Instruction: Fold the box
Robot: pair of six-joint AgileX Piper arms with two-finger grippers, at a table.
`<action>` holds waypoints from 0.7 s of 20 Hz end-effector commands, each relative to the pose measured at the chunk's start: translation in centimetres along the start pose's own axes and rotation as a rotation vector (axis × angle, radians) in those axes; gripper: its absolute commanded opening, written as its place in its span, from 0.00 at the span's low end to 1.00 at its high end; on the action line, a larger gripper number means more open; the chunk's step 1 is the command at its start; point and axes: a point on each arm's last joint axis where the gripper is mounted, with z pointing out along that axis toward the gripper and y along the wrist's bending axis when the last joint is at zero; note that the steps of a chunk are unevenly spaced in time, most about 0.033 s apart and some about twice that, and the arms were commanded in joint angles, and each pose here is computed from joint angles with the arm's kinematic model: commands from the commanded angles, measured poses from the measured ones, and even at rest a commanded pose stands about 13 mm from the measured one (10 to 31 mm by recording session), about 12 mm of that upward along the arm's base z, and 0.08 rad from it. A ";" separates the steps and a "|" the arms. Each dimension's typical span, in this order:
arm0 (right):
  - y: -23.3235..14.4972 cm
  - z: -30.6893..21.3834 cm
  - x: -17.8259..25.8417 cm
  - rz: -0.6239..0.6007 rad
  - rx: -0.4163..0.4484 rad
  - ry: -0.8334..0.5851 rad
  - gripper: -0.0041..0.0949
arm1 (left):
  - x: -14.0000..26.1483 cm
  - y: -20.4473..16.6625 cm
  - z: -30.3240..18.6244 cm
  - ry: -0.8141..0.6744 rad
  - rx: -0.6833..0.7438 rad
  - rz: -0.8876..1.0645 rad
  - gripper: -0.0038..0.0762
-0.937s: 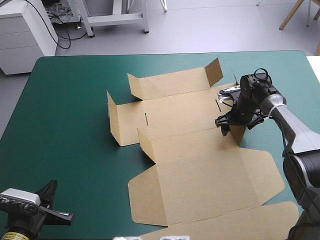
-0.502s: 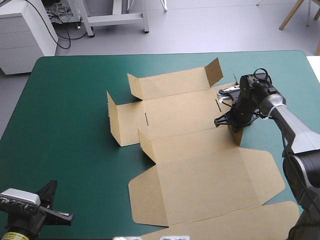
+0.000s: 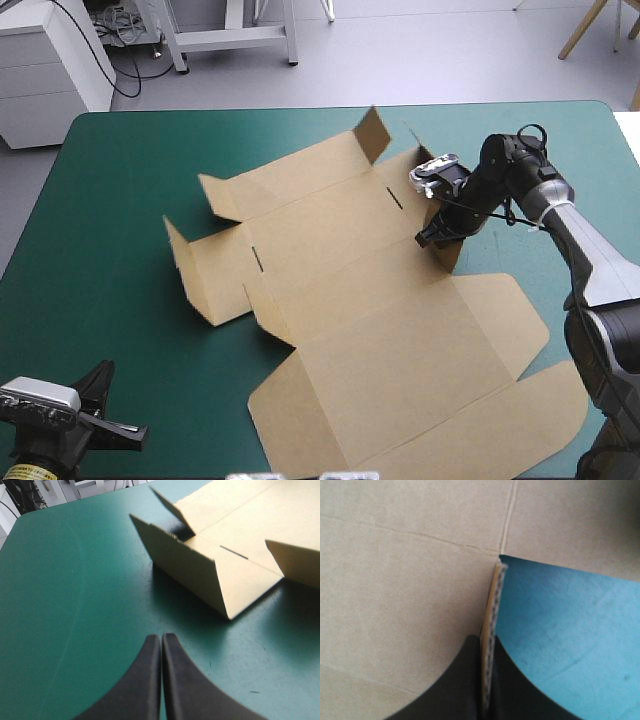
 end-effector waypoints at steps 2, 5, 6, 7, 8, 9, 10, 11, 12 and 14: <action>3.0 -3.2 -2.1 -0.344 0.033 -0.124 0.02 | -1.4 0.1 -0.3 -0.084 -0.008 -0.010 0.04; 4.8 -2.9 -3.6 -0.548 0.169 -0.107 0.02 | -1.4 0.1 -0.3 -0.084 -0.008 -0.010 0.04; 5.8 -2.5 -4.4 -0.635 0.227 -0.101 0.02 | -1.4 0.1 -0.3 -0.084 -0.008 -0.010 0.04; 6.5 -1.8 -5.1 -0.715 0.252 -0.093 0.02 | -1.4 0.1 -0.3 -0.084 -0.008 -0.010 0.04; 7.0 -1.3 -5.6 -0.800 0.263 -0.080 0.02 | -1.4 0.1 -0.3 -0.084 -0.008 -0.010 0.04; 7.7 -0.6 -6.2 -0.884 0.263 -0.073 0.02 | -1.4 0.1 -0.3 -0.084 -0.008 -0.010 0.04; 8.1 -0.1 -6.7 -0.906 0.271 -0.085 0.02 | -1.4 0.1 -0.3 -0.084 -0.008 -0.010 0.04; 8.4 0.4 -7.5 -0.916 0.281 -0.110 0.02 | -1.4 0.1 -0.3 -0.084 -0.008 -0.010 0.04; 8.6 0.7 -8.0 -0.922 0.289 -0.129 0.02 | -1.4 0.1 -0.3 -0.084 -0.008 -0.010 0.04; 8.8 1.2 -8.9 -0.964 0.310 -0.144 0.02 | -1.4 0.1 -0.3 -0.084 -0.008 -0.010 0.04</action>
